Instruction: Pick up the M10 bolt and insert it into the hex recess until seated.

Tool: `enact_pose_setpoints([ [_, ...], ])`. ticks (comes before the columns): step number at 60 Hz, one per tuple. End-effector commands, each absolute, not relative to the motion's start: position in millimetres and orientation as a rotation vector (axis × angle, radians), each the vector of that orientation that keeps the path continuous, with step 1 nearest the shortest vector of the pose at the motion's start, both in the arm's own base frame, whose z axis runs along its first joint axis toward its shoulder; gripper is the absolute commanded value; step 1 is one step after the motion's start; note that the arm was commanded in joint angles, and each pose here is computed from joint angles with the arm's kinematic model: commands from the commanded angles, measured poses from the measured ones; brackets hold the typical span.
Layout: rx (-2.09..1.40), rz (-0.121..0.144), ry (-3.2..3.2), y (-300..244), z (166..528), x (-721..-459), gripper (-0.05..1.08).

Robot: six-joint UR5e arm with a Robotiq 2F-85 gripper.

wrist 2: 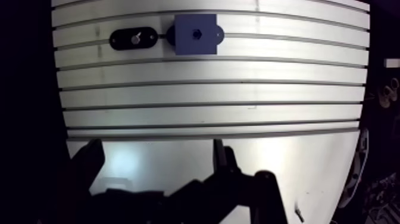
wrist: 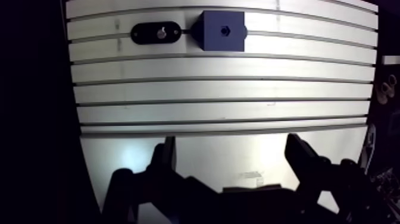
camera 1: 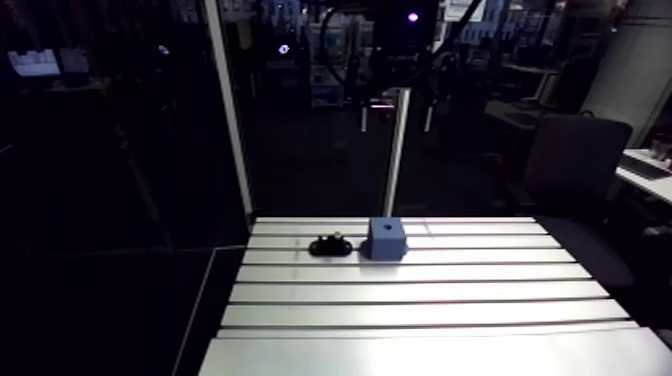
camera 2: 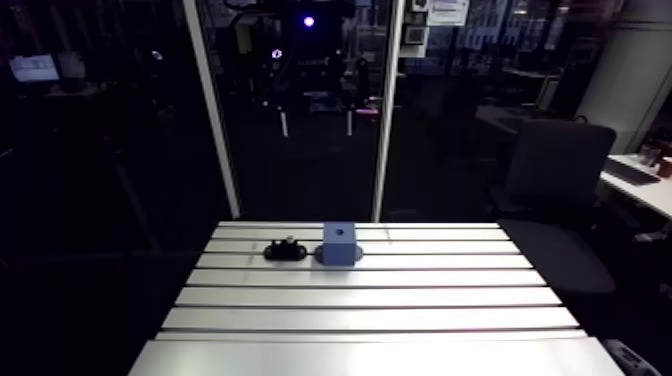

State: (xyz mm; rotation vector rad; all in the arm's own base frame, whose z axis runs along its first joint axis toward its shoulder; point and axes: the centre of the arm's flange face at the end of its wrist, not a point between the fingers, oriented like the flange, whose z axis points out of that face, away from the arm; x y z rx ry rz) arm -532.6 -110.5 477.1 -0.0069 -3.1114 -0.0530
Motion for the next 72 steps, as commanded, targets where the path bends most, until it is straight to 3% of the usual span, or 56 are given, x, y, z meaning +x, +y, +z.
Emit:
enact_pose_setpoints([
  [1,0.120,-0.001,-3.108,-130,486,-501,0.00],
  [42,0.100,-0.007,-3.124,-130,471,-503,0.00],
  [58,0.107,0.003,-3.031,-137,439,-534,0.00],
  [72,0.058,0.008,-3.014,-151,385,-566,0.00],
])
